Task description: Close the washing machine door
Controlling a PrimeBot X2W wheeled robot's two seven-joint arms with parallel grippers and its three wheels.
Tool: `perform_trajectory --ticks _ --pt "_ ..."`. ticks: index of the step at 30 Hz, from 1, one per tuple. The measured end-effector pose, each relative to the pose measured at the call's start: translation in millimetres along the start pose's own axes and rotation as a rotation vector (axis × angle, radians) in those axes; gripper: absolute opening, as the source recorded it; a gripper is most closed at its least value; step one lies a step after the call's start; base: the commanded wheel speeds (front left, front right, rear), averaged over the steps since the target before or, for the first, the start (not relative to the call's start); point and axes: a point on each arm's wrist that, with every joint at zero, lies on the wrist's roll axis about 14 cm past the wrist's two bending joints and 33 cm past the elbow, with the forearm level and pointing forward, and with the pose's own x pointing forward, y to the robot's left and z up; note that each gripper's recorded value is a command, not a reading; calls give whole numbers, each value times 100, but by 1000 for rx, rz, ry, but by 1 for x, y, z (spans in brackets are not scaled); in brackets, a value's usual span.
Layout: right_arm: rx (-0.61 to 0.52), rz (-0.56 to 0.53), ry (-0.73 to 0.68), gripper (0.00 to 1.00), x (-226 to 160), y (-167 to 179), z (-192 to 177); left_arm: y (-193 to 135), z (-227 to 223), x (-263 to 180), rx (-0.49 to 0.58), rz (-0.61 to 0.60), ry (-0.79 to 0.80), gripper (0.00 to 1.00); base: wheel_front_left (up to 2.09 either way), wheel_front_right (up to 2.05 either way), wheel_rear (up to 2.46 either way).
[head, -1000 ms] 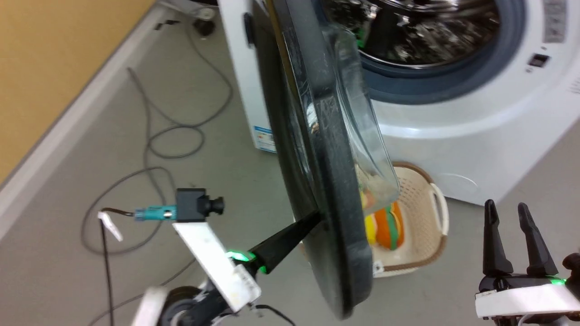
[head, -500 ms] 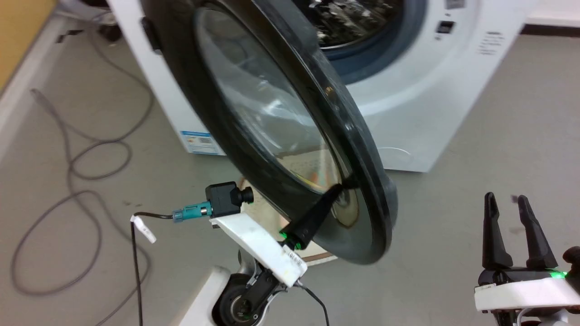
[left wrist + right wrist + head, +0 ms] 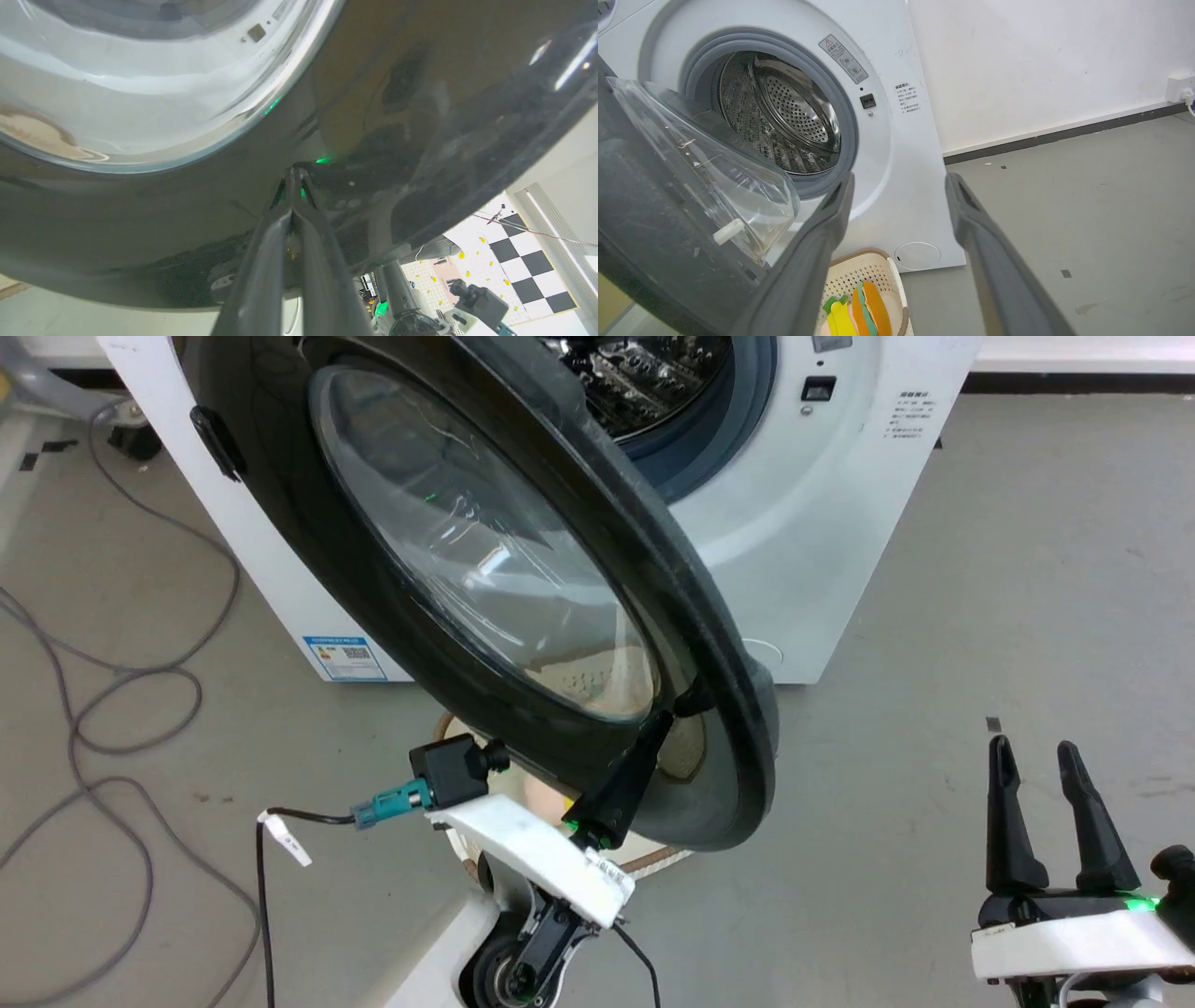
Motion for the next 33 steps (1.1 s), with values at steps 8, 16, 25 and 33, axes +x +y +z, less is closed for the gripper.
perform_trajectory --ticks 8,16,25,33 --pt "4 17 -25 100 -1 6 9 0 26 -18 126 -11 -80 100 0 0 0" --pt "4 30 -76 100 2 10 25 8 102 -36 606 77 -257 100 0 0 0" --pt "-12 76 -159 100 16 25 50 4 174 -82 1030 308 -511 100 0 0 0" --pt "-49 183 -313 28 31 62 98 22 197 -142 1146 515 -597 100 0 0 0"
